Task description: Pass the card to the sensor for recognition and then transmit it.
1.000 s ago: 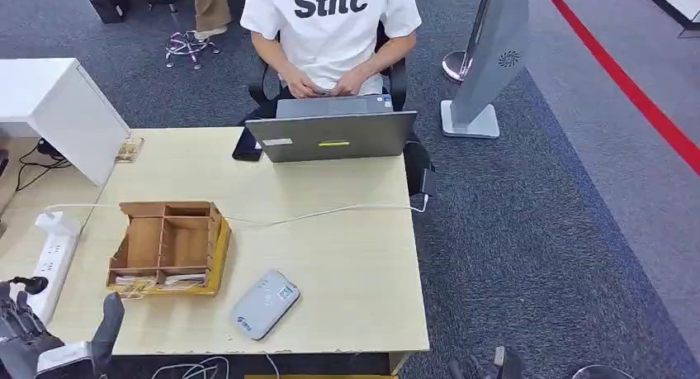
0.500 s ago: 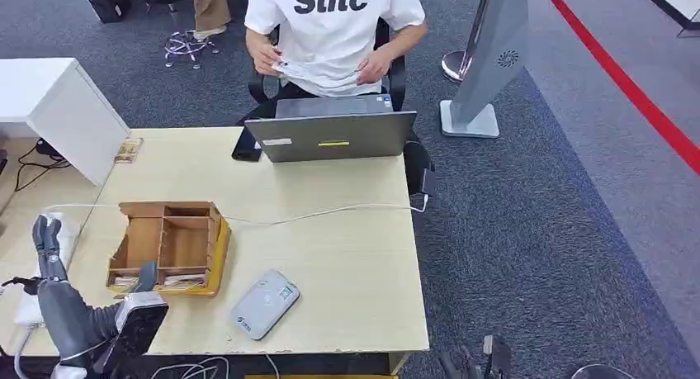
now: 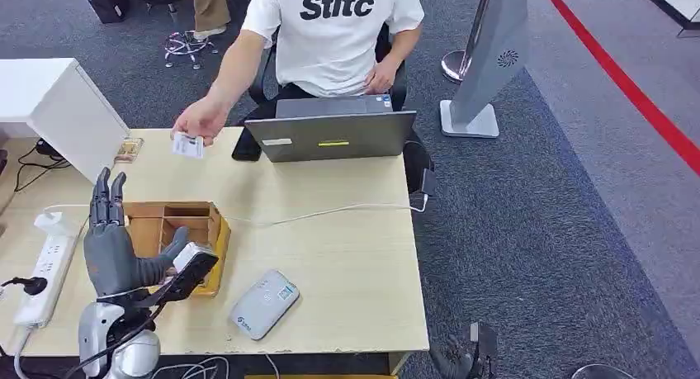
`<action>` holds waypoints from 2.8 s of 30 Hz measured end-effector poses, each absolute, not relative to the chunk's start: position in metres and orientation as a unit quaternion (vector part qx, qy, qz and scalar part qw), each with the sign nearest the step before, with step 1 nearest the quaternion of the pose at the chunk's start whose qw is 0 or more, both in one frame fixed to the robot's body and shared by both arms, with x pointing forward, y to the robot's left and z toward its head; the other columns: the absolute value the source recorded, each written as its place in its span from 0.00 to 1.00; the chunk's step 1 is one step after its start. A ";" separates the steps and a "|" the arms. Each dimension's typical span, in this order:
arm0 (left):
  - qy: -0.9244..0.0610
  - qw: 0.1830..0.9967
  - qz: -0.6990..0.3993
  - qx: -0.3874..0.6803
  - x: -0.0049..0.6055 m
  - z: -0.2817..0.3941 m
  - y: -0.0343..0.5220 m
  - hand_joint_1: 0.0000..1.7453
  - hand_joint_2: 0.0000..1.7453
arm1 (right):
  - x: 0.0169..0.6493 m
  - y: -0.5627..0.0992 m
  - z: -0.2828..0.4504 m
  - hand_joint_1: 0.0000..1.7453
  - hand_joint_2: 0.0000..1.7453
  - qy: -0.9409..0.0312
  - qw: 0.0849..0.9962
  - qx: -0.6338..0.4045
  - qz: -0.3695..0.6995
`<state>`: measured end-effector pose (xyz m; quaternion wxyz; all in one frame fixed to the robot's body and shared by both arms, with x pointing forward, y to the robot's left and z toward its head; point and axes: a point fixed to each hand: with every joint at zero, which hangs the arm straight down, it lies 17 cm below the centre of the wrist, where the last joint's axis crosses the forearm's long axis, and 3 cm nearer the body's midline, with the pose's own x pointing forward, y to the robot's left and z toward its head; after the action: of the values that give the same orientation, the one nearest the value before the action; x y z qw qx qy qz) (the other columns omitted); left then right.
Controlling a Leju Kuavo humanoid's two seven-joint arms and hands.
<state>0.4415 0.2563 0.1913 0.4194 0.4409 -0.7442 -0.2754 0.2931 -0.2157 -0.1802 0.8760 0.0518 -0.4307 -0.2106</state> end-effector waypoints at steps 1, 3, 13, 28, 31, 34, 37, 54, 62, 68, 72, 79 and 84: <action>-0.739 0.415 -0.285 0.447 0.447 0.191 0.254 0.00 1.00 | 0.294 -0.214 -0.180 0.00 1.00 -0.430 0.877 0.053 -0.206; -0.729 0.406 -0.305 0.460 0.456 0.188 0.252 0.00 1.00 | 0.297 -0.210 -0.178 0.00 1.00 -0.432 0.879 0.053 -0.198; -0.677 0.342 -0.376 0.532 0.491 0.190 0.250 1.00 1.00 | 0.307 -0.194 -0.174 0.00 1.00 -0.434 0.887 0.055 -0.151; -0.617 0.220 -0.401 0.641 0.502 0.227 0.281 1.00 1.00 | 0.312 -0.186 -0.172 0.00 1.00 -0.435 0.894 0.045 -0.096; -0.618 0.215 -0.400 0.642 0.501 0.230 0.281 1.00 1.00 | 0.312 -0.186 -0.172 0.00 1.00 -0.436 0.894 0.044 -0.096; -0.627 0.202 -0.408 0.631 0.497 0.230 0.273 1.00 1.00 | 0.313 -0.186 -0.172 0.00 1.00 -0.436 0.894 0.041 -0.095; -0.659 0.194 -0.421 0.592 0.487 0.223 0.252 1.00 1.00 | 0.312 -0.187 -0.172 0.00 1.00 -0.438 0.892 0.040 -0.098; -0.686 0.240 -0.466 0.504 0.441 0.142 0.185 1.00 1.00 | 0.309 -0.191 -0.171 0.00 1.00 -0.446 0.886 0.041 -0.118; -0.663 0.318 -0.488 0.470 0.430 0.079 0.173 1.00 1.00 | 0.307 -0.190 -0.172 0.00 1.00 -0.446 0.886 0.042 -0.115; -0.644 0.304 -0.543 0.446 0.415 0.042 0.159 1.00 1.00 | 0.306 -0.189 -0.172 0.00 1.00 -0.449 0.885 0.045 -0.112; -0.642 0.300 -0.550 0.442 0.411 0.037 0.157 1.00 1.00 | 0.305 -0.189 -0.172 0.00 1.00 -0.449 0.885 0.044 -0.112; -0.650 0.283 -0.554 0.437 0.404 0.041 0.149 1.00 1.00 | 0.305 -0.189 -0.172 0.00 1.00 -0.449 0.885 0.045 -0.112; -0.669 0.263 -0.557 0.415 0.397 0.047 0.131 1.00 1.00 | 0.305 -0.189 -0.172 0.00 1.00 -0.448 0.886 0.046 -0.112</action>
<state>0.3966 0.1307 0.0471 0.2635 0.4151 -0.6694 -0.5569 0.3049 -0.1887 -0.1720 0.8856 0.0455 -0.4484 -0.1124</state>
